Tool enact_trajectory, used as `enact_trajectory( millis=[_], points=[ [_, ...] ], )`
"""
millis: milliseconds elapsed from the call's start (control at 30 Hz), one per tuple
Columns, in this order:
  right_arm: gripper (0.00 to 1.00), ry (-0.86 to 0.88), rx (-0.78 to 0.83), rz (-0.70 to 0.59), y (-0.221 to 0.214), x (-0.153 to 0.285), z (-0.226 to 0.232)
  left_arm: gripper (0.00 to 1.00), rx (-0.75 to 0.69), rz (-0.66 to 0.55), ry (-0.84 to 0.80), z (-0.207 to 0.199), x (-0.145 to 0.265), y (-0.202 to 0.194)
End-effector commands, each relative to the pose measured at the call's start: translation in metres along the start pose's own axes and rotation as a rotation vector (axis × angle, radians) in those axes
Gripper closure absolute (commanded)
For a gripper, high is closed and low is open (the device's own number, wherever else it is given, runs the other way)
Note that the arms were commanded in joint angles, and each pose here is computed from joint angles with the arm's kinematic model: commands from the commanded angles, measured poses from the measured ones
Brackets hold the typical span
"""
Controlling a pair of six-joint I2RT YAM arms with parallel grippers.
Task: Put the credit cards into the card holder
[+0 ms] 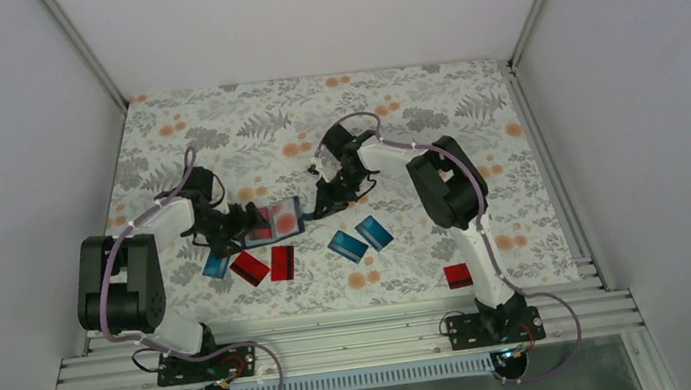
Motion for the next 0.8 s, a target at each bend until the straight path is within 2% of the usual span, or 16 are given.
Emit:
enact_trajectory(
  millis=[0,367,767],
  points=[
    [0.96,-0.045,-0.002,0.022,-0.001,0.0,-0.007,0.0,-0.067,-0.047,-0.081,-0.013,-0.002,0.011],
    [0.96,-0.047,-0.001,0.016,0.007,0.0,-0.007,0.0,-0.194,-0.119,-0.196,-0.052,0.036,0.017],
    [0.96,-0.054,0.003,0.016,0.013,-0.001,-0.009,0.02,-0.348,-0.102,-0.272,-0.088,0.037,0.008]
  ],
)
Point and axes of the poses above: each gripper's point midway between its finger pads, its own x axis back along the fingers, its own z axis along the line the jaws close on, y = z × x, the point moved 7 cm from there along x, back along the fingers, and after that the axes turned 12 degrees about x, right-handed, at the moved point
